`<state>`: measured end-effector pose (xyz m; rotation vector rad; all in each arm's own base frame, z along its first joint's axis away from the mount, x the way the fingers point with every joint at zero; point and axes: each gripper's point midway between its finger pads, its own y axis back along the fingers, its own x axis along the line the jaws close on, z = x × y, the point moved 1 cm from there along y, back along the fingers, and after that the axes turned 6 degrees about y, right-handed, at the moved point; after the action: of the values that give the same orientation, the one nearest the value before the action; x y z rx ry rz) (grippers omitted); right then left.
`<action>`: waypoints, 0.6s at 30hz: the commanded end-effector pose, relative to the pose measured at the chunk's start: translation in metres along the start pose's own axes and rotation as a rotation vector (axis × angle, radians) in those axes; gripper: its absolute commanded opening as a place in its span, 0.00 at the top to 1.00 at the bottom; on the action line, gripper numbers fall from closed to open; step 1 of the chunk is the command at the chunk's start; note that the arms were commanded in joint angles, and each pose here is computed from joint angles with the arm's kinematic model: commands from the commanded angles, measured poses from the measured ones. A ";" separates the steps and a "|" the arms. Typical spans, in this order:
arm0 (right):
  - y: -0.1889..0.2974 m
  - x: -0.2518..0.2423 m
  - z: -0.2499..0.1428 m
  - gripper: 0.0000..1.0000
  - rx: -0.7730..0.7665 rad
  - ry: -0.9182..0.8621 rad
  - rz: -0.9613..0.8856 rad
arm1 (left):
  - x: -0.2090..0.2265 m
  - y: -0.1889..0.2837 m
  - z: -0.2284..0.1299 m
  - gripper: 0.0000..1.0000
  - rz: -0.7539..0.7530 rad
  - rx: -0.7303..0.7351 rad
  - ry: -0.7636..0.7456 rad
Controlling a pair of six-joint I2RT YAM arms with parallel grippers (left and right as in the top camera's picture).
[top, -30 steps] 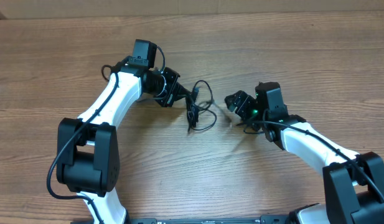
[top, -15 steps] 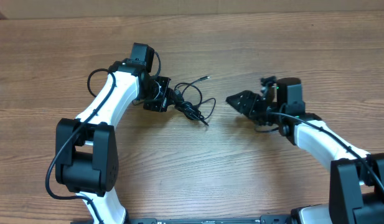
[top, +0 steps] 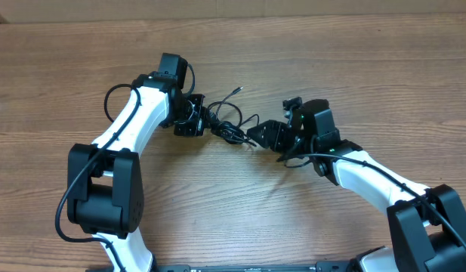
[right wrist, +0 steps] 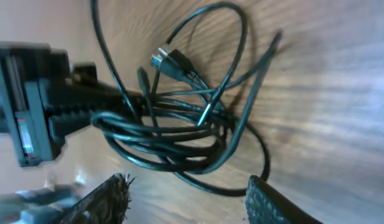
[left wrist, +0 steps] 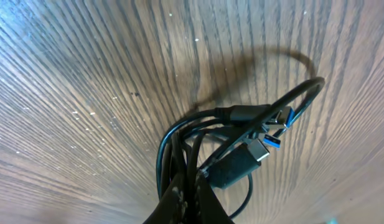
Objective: Untangle cables
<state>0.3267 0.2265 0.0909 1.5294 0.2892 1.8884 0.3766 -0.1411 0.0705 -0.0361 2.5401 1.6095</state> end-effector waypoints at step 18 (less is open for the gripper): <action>-0.004 -0.007 -0.018 0.80 0.036 -0.712 -0.068 | -0.002 0.010 0.003 0.96 -0.021 -0.046 -0.029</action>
<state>0.3111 0.2274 0.0778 2.0480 0.0736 1.2265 0.3748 -0.1361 0.0681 -0.0375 2.5246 1.6577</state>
